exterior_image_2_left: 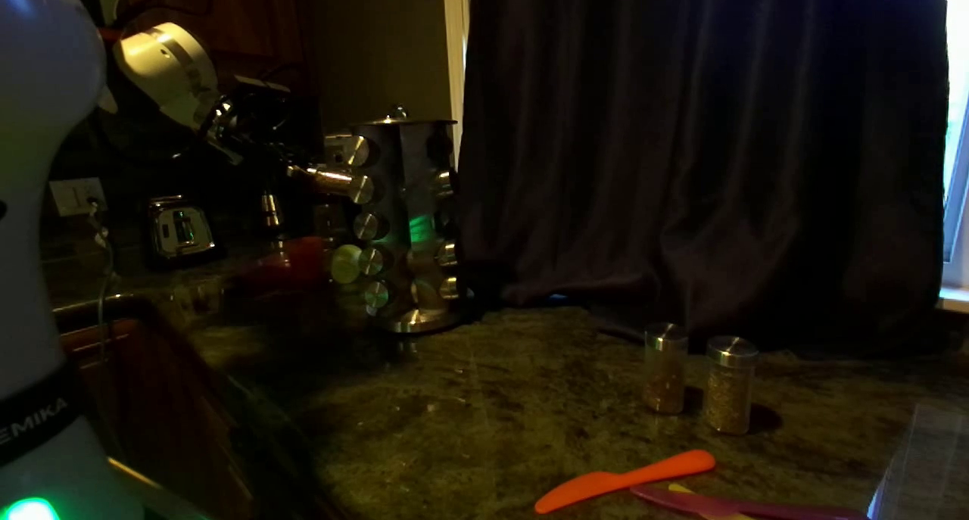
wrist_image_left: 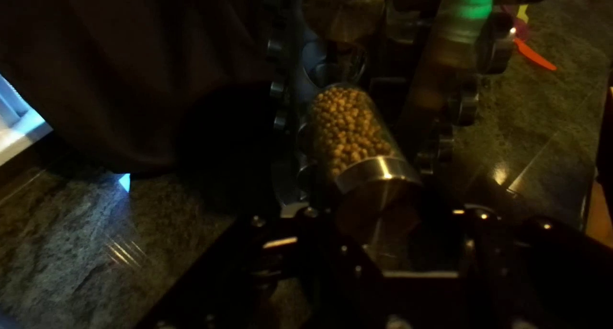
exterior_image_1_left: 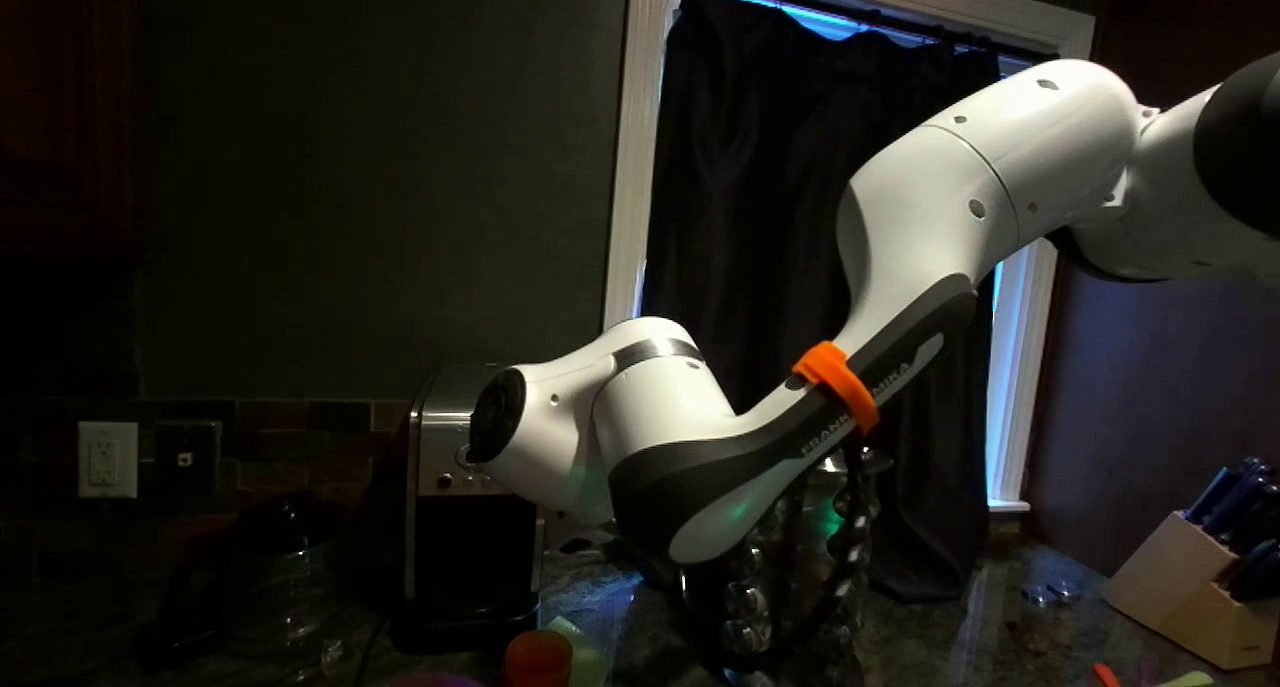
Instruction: Put a jar on the countertop
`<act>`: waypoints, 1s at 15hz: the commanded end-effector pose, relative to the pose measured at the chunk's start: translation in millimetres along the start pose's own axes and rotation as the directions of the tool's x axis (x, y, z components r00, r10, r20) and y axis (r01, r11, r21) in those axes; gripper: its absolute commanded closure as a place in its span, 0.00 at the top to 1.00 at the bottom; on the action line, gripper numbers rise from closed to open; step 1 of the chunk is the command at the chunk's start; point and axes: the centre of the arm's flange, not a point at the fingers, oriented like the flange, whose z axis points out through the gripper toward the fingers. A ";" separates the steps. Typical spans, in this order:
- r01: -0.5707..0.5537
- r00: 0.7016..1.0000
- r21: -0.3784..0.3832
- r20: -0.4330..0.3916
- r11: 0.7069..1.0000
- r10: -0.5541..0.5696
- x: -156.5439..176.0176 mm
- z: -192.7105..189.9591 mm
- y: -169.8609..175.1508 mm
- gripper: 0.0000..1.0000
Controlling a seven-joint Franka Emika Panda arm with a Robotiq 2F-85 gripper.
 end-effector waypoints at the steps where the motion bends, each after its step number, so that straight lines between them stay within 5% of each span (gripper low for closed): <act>1: -0.032 0.990 0.081 -0.134 0.996 0.043 -6.3 -20.1 0.5 0.26; 6: -0.059 0.929 0.177 -0.351 0.982 0.119 -21.7 -37.4 7.7 0.26; 15: -0.078 0.690 0.277 -0.679 0.958 0.253 -37.1 -37.7 23.3 0.26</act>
